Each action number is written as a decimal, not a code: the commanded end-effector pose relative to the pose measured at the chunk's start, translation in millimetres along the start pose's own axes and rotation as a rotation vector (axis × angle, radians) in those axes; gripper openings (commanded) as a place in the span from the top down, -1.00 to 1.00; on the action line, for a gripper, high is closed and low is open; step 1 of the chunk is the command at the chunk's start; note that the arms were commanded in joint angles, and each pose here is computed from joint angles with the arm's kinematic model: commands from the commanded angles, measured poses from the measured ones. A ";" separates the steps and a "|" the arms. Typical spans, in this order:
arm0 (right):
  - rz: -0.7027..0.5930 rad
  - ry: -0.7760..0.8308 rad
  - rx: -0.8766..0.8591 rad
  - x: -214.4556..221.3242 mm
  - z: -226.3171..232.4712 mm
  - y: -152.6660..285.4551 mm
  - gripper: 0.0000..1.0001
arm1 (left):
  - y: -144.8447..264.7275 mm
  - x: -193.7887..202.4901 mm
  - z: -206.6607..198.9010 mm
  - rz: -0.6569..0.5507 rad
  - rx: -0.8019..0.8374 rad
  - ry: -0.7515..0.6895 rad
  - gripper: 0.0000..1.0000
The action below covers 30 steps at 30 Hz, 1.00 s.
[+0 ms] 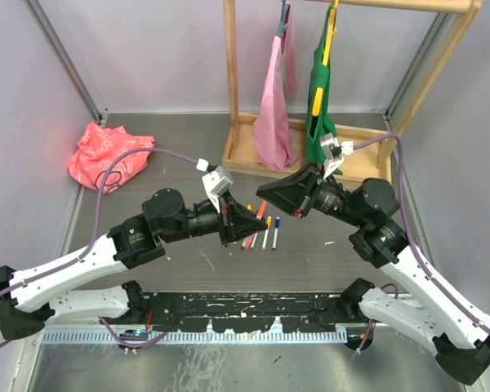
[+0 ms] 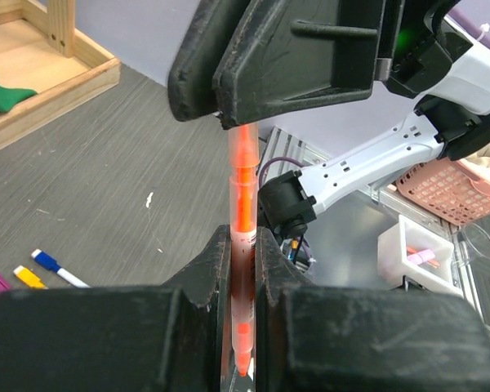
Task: Insert the pens into the pen caps
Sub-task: Press the pen cap onto the pen.
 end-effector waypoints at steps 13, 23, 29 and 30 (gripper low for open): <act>0.037 0.033 -0.049 11.5 0.6 7.4 1.00 | 1.8 -53.1 -10.7 -0.160 -0.024 0.017 1.00; 0.093 0.011 0.002 39.9 -6.9 13.3 1.00 | 0.7 -88.7 -12.9 -0.268 -0.076 0.033 1.00; 0.193 -0.023 0.023 90.1 -2.9 5.3 1.00 | 0.5 -109.5 -14.9 -0.306 -0.093 0.003 1.00; 0.206 -0.029 0.026 98.1 -2.4 5.0 1.00 | 2.2 -113.4 -15.8 -0.321 -0.095 0.001 1.00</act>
Point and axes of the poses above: each gripper's point midway between its finger pads, its own y axis back along the fingers, its own z axis along the line the jaws close on, x = y × z, the point moved 8 cm from there along y, back along the fingers, and after that the axes turned 8 degrees about -y, right-handed, at the moved point
